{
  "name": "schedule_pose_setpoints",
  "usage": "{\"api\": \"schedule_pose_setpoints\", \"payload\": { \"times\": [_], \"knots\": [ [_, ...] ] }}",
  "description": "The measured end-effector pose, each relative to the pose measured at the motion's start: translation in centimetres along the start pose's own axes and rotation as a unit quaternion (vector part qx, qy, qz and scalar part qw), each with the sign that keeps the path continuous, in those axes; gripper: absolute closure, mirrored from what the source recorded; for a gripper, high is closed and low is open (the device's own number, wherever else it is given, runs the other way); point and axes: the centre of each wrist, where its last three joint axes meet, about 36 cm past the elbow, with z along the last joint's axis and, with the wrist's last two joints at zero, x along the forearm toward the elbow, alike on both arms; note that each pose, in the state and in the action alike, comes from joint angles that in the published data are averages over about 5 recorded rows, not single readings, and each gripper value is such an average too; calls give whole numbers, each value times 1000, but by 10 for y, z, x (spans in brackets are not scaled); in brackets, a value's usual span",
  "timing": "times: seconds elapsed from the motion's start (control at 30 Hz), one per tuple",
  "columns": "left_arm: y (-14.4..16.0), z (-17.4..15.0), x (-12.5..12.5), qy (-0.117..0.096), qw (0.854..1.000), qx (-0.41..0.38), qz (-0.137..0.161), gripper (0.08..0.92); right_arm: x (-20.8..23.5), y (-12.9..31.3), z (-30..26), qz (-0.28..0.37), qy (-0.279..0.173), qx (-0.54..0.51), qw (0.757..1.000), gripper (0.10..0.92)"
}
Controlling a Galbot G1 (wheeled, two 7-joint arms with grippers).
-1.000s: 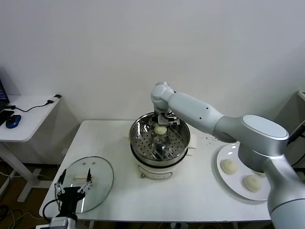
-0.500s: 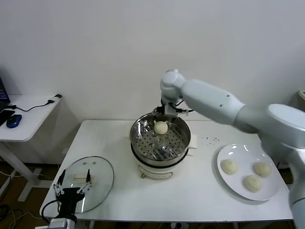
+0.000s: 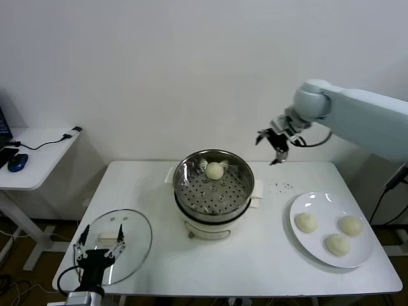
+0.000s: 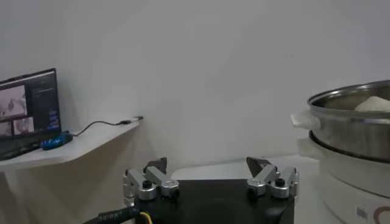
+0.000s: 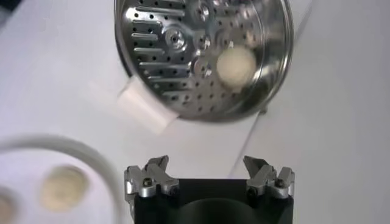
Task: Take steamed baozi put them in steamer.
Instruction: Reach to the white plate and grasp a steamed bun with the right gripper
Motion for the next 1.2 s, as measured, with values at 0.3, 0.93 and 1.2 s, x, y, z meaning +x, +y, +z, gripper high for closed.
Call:
{"api": "schedule_pose_setpoints", "payload": {
  "times": [0.3,0.93,1.2],
  "knots": [
    [0,-1,0,0,1000,-1,1,177,-59,61,65,-53,16,-111,992,200],
    [3,6,5,12,1000,-6,-2,177,-150,104,105,-104,51,-162,980,200],
    [2,9,4,15,1000,-6,-3,177,-167,102,108,-107,53,-169,978,201]
  ]
}}
